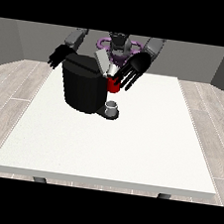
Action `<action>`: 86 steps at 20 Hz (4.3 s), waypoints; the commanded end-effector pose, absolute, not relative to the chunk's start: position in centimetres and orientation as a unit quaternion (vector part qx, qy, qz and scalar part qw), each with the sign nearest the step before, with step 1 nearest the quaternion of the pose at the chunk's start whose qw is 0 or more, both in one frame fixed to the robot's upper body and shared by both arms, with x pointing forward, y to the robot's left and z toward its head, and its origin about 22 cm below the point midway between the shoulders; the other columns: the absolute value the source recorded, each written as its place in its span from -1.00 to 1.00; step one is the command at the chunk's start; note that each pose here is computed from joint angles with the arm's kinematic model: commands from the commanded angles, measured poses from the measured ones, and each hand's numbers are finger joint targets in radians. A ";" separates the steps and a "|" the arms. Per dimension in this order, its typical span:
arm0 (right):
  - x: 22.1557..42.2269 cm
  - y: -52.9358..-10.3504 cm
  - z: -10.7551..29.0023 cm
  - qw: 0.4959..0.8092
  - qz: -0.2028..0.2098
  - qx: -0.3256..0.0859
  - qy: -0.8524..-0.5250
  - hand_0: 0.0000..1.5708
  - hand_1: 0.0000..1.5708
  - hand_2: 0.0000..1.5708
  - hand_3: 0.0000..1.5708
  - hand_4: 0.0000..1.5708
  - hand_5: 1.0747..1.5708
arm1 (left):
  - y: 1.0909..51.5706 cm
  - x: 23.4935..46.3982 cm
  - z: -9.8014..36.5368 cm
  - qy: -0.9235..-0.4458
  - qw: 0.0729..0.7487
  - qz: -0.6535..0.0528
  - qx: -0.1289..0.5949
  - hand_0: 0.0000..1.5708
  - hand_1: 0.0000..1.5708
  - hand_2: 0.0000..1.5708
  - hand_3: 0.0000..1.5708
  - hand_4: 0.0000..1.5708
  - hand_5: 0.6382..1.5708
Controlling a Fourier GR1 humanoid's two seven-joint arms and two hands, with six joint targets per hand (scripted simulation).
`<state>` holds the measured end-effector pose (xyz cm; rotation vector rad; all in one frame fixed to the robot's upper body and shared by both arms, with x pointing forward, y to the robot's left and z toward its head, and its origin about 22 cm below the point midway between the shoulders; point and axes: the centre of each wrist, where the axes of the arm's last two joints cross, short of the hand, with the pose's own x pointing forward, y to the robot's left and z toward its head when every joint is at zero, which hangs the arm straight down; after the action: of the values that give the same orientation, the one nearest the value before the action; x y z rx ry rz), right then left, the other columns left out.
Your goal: Insert the coffee pod into the coffee machine and close the lid
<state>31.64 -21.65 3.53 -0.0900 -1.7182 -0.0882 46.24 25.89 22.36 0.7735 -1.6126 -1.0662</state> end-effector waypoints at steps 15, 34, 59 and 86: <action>29.6 -25.9 -1.4 0.694 -0.101 -0.076 -0.708 -1.00 -1.00 -1.00 -1.00 -0.46 1.00 | 25.1 45.3 17.4 -0.677 0.547 -0.435 0.231 -1.00 -1.00 -1.00 -1.00 -1.00 1.00; 26.7 -29.1 0.1 0.722 -0.027 -0.070 -0.688 -1.00 -1.00 -1.00 -1.00 -0.53 1.00 | 25.2 37.2 -2.3 -0.678 0.727 -0.109 -0.007 -1.00 -1.00 -1.00 -1.00 -1.00 1.00; 31.9 -23.5 5.1 0.670 0.081 0.003 -0.738 -1.00 -1.00 -1.00 -1.00 -1.00 1.00 | 24.1 31.0 -1.5 -0.702 0.707 -0.052 -0.070 -1.00 -1.00 -1.00 -1.00 -1.00 1.00; 39.0 -23.0 8.3 0.641 0.105 0.009 -0.760 -1.00 -1.00 -1.00 -1.00 -0.95 1.00 | 27.1 31.0 3.5 -0.751 0.658 -0.051 -0.026 -1.00 -1.00 -1.00 -1.00 -1.00 1.00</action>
<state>37.97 -23.00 7.41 0.0008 -1.7240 0.2322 30.48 27.04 2.99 -0.0752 -1.6856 -0.1316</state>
